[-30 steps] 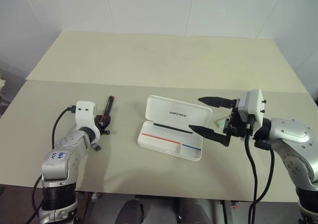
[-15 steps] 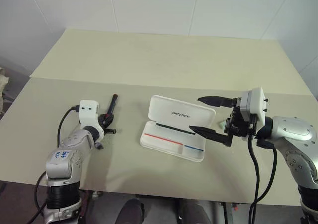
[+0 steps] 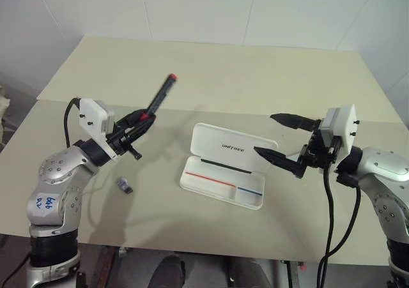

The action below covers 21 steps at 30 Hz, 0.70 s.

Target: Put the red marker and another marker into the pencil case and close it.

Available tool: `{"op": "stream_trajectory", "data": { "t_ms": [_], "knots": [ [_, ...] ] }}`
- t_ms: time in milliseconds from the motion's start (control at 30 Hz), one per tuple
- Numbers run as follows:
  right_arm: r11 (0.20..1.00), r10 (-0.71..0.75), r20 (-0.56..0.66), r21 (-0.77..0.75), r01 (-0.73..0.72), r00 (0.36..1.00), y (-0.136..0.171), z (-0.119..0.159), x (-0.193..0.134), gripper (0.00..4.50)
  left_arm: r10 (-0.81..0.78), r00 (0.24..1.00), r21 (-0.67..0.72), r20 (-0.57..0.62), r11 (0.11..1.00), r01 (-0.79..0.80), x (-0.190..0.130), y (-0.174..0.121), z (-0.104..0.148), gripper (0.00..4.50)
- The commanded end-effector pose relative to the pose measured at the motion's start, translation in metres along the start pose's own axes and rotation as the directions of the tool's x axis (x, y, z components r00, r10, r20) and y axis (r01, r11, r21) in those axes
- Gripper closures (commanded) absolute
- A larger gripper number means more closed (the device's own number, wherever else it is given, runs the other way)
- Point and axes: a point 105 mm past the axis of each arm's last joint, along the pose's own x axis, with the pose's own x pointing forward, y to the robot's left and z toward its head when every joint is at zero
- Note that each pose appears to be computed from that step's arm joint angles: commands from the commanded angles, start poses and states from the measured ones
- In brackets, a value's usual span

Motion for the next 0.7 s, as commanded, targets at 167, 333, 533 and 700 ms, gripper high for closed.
{"op": "stream_trajectory", "data": {
  "t_ms": [167, 333, 533, 700],
  "knots": [
    [0.986, -0.146, 0.021, -0.081, 0.147, 0.989, -0.017, 0.016, -0.021, 0.00, -0.462, 0.880, 0.144, -0.114, 0.868, 0.475, 0.004, -0.040, -0.004, 3.94],
    [0.978, -0.188, 0.016, -0.093, 0.189, 0.982, -0.017, 0.019, -0.029, 0.00, -0.606, 0.764, 0.169, -0.221, 0.748, 0.642, 0.008, -0.045, -0.024, 3.94],
    [0.969, -0.229, 0.020, -0.093, 0.230, 0.973, -0.009, 0.022, -0.034, 0.00, -0.696, 0.651, 0.224, -0.302, 0.612, 0.758, 0.027, -0.050, -0.045, 3.94],
    [0.962, -0.257, 0.021, -0.087, 0.258, 0.966, -0.003, 0.023, -0.036, 0.00, -0.715, 0.621, 0.255, -0.322, 0.566, 0.784, 0.044, -0.052, -0.054, 3.94]
  ]
}}
